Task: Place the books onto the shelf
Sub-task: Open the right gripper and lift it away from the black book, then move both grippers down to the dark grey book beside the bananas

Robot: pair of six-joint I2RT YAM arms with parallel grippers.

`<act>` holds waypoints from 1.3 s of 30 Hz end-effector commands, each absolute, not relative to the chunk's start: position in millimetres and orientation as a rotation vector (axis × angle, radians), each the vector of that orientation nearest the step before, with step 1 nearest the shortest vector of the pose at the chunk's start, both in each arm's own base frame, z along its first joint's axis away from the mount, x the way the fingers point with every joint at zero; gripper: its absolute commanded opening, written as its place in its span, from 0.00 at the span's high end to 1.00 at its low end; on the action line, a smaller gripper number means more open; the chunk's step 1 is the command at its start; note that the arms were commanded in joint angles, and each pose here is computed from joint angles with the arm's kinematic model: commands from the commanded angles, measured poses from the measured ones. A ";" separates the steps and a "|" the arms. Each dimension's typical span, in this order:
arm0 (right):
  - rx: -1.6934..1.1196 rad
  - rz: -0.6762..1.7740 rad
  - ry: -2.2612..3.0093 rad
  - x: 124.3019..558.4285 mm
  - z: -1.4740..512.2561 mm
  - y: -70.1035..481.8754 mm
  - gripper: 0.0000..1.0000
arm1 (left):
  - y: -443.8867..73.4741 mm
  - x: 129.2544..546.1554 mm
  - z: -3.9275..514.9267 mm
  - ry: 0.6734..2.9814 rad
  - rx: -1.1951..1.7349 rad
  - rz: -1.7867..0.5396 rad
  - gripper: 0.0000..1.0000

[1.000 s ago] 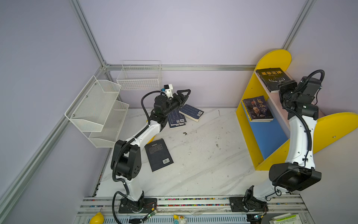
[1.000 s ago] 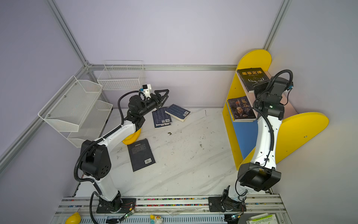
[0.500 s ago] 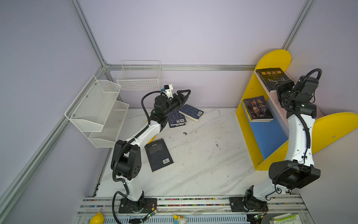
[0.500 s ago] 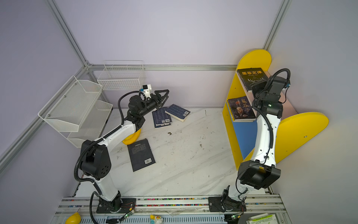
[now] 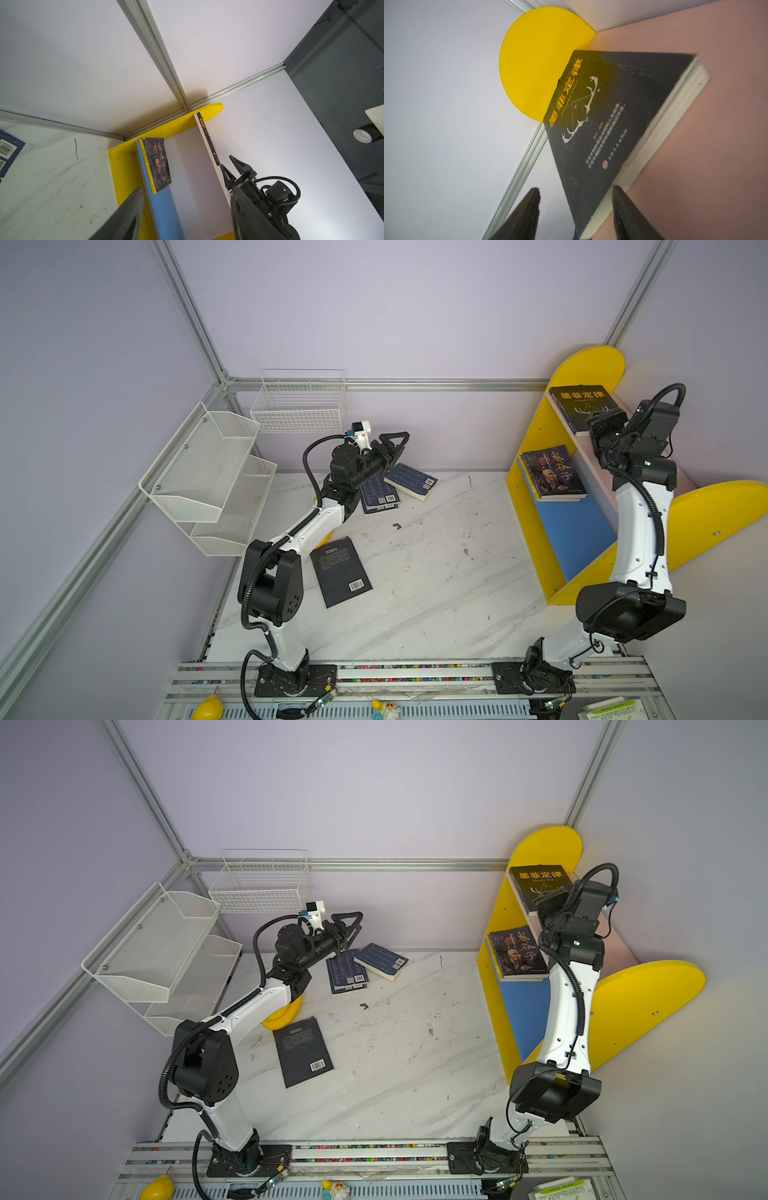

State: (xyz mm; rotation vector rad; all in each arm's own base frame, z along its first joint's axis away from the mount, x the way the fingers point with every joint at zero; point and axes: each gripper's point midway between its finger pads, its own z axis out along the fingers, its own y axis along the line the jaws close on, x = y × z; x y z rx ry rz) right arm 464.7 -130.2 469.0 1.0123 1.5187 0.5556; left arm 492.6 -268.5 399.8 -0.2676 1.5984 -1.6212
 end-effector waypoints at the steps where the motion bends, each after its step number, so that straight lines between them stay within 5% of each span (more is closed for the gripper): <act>1: 0.964 0.490 1.497 458.3 489.6 -132.5 0.42 | -259.5 477.0 417.1 1.565 -0.218 -1.597 0.33; 9: 0.494 0.371 1.619 459.3 549.0 -30.9 0.42 | -243.1 484.1 389.4 1.751 -0.196 -1.321 0.23; 15: 0.298 0.439 1.669 467.8 529.6 65.0 0.41 | -214.8 488.4 338.1 1.954 -0.217 -0.987 0.11; 26: 0.007 0.698 2.012 497.2 349.3 257.1 0.30 | -128.8 430.0 223.7 2.311 -0.403 -0.464 0.00; 29: -0.073 0.774 2.140 483.1 285.4 313.4 0.19 | -94.1 393.3 190.0 2.382 -0.512 -0.315 0.00; 39: -0.428 0.956 2.384 416.2 148.3 434.1 0.20 | -32.5 284.8 118.9 2.481 -0.832 -0.115 0.00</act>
